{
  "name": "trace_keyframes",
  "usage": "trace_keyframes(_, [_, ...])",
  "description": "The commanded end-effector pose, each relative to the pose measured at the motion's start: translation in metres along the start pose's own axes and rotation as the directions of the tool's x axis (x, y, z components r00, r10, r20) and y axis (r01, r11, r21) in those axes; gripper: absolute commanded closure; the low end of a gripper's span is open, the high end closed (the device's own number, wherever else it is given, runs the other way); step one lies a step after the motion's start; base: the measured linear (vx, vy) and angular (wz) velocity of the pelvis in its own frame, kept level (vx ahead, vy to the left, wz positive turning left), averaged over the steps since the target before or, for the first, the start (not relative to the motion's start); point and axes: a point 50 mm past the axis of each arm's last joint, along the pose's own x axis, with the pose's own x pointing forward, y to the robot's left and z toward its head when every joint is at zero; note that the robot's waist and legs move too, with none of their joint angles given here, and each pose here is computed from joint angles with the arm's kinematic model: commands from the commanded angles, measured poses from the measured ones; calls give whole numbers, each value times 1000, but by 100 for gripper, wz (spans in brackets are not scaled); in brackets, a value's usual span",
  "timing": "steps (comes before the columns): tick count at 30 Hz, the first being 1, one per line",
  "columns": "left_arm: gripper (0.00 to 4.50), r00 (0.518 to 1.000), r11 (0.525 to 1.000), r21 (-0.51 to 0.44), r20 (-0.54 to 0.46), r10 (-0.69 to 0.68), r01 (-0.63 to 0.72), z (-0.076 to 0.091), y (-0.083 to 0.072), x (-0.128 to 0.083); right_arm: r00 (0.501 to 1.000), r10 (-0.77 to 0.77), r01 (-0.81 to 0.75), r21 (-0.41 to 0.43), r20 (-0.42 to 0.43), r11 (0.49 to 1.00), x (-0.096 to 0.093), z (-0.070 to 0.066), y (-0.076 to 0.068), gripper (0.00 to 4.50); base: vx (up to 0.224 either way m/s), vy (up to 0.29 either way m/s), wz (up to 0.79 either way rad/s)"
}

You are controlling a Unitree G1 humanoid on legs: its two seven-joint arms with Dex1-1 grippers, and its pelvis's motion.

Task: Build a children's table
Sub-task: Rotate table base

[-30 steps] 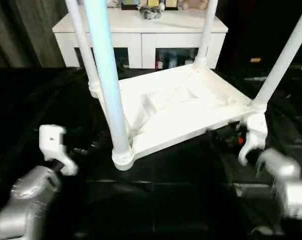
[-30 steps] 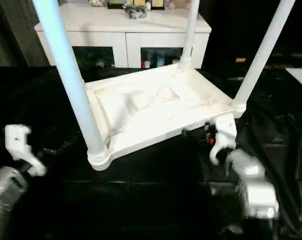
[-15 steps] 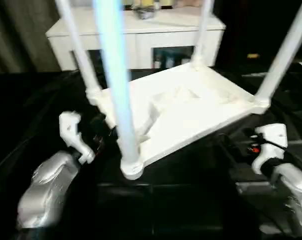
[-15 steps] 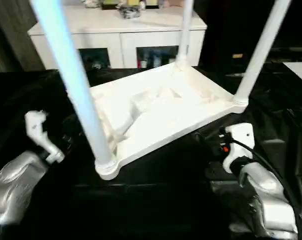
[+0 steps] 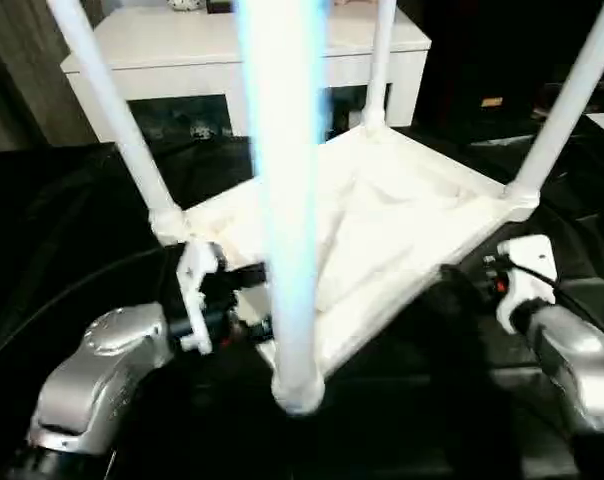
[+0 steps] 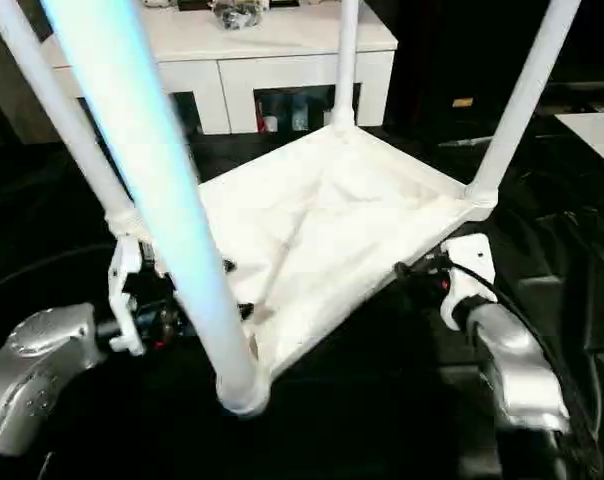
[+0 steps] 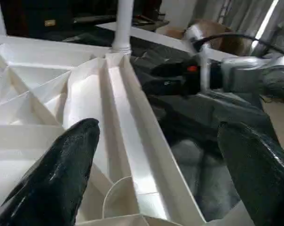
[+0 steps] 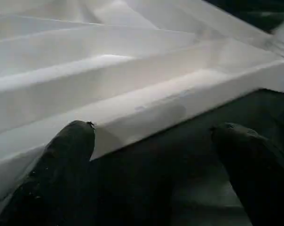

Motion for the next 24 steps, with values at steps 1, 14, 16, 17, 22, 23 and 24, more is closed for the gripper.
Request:
trace_keyframes(1, [1, 1000, 999, 27, 16, -25, 24, 6, -8, 8, 1000, -18, 18, -8, -13, 1000, 6, -2, 2, 14, 0, 0, 0])
trace_keyframes(14, [1, 996, 998, 15, 60, -70, 69, 14, -28, 24, 984, 176, -176, -38, -1, 984, 34, 3, 24, 14, 0, 0, 0])
trace_keyframes(16, [1, 996, 998, 18, 63, -65, 64, 15, -28, 26, 965, 263, -263, -46, 7, 964, 39, 5, 38, 14, 0, 0, 0])
trace_keyframes(17, [1, 996, 998, 19, 64, -64, 63, 15, -29, 27, 954, 300, -299, -54, 10, 953, 40, 6, 44, 14, 0, 0, 0])
trace_keyframes(22, [1, 997, 998, 31, 65, -48, 46, 17, -29, 33, 899, 437, -434, -86, 15, 897, 45, 6, 69, 14, 0, 0, 0])
trace_keyframes(23, [1, 997, 999, 36, 67, -35, 33, 18, -28, 35, 888, 459, -456, -83, 17, 886, 47, 7, 75, 14, 0, 0, 0])
trace_keyframes(24, [1, 997, 999, 38, 69, -29, 27, 18, -28, 38, 873, 487, -484, -89, 20, 871, 48, 8, 82, 14, 0, 0, 0])
